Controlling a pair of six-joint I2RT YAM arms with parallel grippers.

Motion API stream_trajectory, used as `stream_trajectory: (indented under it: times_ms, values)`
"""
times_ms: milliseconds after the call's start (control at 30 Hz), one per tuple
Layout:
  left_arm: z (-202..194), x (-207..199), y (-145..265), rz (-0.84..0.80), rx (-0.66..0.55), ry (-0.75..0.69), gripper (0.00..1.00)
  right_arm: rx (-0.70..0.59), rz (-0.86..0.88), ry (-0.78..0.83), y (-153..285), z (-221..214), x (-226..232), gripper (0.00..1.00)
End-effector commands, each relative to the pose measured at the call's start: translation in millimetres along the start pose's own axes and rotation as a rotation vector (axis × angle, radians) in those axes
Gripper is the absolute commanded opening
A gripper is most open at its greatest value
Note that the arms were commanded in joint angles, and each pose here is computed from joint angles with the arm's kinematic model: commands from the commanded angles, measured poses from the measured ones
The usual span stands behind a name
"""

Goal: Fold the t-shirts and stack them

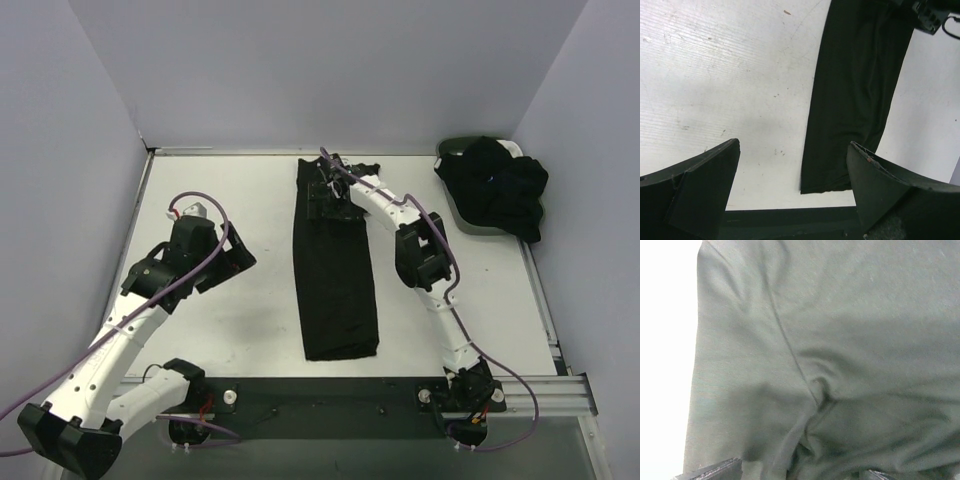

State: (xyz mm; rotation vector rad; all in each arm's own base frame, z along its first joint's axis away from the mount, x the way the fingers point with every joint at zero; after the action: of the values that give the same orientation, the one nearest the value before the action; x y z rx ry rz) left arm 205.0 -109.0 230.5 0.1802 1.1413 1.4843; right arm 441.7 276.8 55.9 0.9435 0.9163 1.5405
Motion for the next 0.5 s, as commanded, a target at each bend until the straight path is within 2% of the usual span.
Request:
stream_trajectory:
  times_ms: [0,200,300,400,467]
  values:
    - [9.0,-5.8,-5.6,-0.042,-0.009,-0.013,0.97,0.077,0.144,-0.039,-13.0,13.1,13.8,1.0]
    - [8.9,0.9,-19.6,-0.017,0.0,-0.016,0.98,-0.023,0.289,-0.107,-17.6,49.1,19.3,1.0]
    - [10.4,1.9,-27.8,-0.006,0.002,-0.012,0.98,-0.18,0.36,-0.106,5.8,84.0,24.0,1.0]
    - [9.3,1.5,-34.8,0.0,0.012,0.001,0.97,-0.316,0.416,-0.096,47.1,114.9,24.7,1.0]
    - [9.2,-2.4,-36.1,-0.022,0.014,0.002,0.97,-0.4,0.435,-0.063,89.6,128.8,25.4,1.0]
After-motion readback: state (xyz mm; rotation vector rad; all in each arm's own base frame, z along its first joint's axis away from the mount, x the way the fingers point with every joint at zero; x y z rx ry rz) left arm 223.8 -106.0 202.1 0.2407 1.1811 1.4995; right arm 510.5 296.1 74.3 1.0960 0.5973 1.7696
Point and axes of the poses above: each gripper's point midway between its finger pads, its own y axis back along the fingers, its own x axis along the line the jaws close on, z = x × y, the point moved 4 cm from there along y, back along the fingers, and after that the axes turned 3 degrees about y, right-handed, at the moved point
